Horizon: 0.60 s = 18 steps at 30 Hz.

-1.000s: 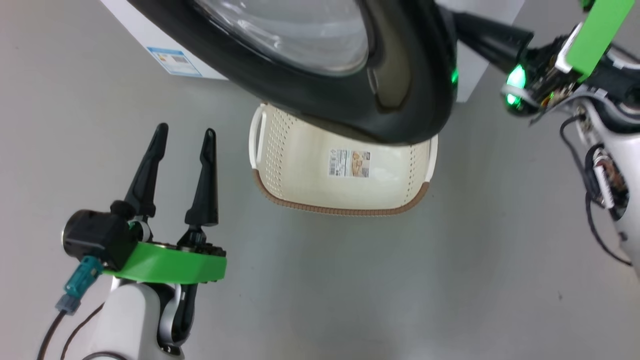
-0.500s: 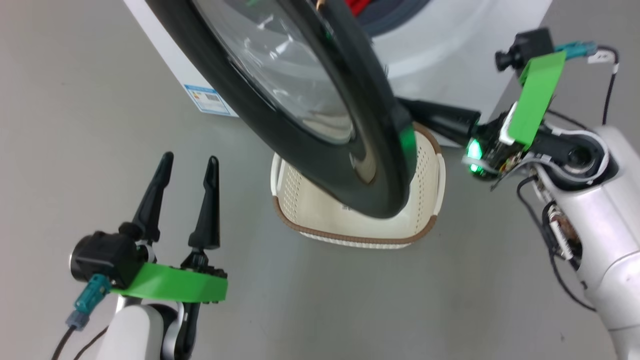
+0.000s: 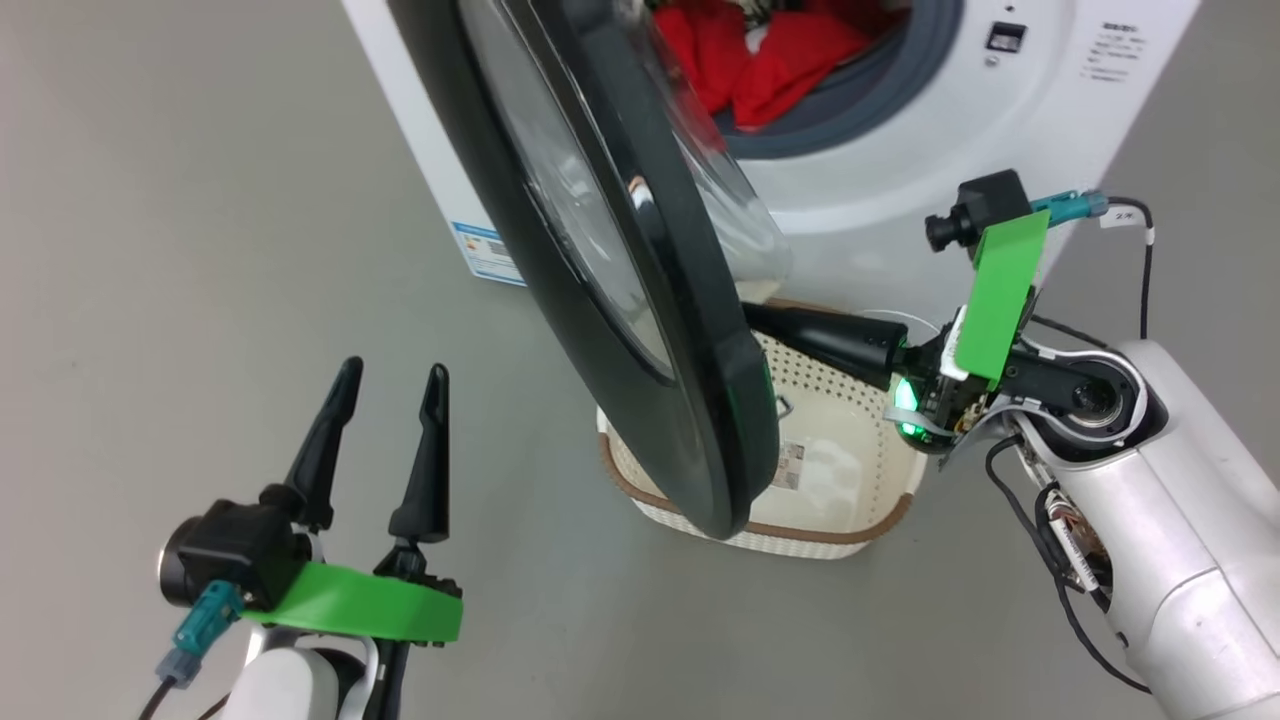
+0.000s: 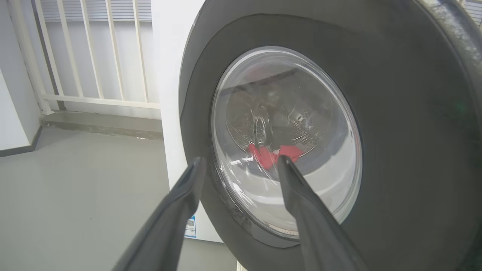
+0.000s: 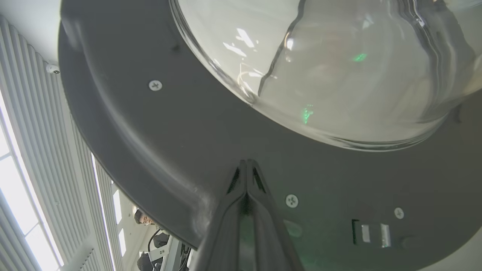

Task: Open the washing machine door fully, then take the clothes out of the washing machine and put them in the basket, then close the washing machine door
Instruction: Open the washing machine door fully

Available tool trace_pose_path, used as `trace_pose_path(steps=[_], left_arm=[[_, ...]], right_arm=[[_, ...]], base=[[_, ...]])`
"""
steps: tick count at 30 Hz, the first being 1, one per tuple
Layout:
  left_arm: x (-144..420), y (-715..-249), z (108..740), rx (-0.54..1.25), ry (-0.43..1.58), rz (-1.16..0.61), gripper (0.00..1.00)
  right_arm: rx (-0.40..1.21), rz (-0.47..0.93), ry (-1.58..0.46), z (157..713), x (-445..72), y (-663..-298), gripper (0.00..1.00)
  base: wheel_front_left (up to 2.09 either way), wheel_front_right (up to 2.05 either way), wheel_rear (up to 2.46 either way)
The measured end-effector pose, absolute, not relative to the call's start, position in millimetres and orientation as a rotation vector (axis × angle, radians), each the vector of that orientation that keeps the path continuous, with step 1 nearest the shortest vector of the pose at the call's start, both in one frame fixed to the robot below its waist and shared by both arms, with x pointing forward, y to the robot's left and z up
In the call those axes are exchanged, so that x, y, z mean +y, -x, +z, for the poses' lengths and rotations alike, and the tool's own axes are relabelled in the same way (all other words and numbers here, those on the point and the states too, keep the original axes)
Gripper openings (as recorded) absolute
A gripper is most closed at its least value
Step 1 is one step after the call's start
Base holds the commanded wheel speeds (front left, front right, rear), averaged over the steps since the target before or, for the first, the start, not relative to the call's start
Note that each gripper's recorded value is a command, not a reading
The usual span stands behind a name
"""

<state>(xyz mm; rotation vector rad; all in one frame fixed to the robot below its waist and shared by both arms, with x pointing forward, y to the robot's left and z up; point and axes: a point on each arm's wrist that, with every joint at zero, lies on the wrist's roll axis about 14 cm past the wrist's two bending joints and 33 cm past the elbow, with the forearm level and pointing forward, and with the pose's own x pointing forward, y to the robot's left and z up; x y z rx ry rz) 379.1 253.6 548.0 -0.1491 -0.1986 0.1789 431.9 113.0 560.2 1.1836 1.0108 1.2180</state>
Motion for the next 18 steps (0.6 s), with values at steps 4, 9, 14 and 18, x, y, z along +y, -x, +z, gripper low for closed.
trace_pose_path(steps=[4, 9, 14, 18], left_arm=[[261, -369, 553, -0.21, 0.143, 0.206, 1.0], [269, -359, 557, -0.223, 0.138, 0.23, 1.0], [278, -343, 557, -0.224, 0.139, 0.265, 1.0], [283, -333, 559, -0.231, 0.138, 0.287, 1.0]], right_arm=[[1.035, 1.239, -1.163, 560, 125, -423, 0.0], [1.069, 1.261, -1.149, 559, 138, -413, 0.0], [1.112, 1.299, -1.125, 558, 155, -398, 0.0], [1.133, 1.322, -1.102, 560, 167, -389, 0.0]], base=[[0.0, 0.0, 0.0], [0.0, 0.0, 0.0], [0.0, 0.0, 0.0], [0.0, 0.0, 0.0]])
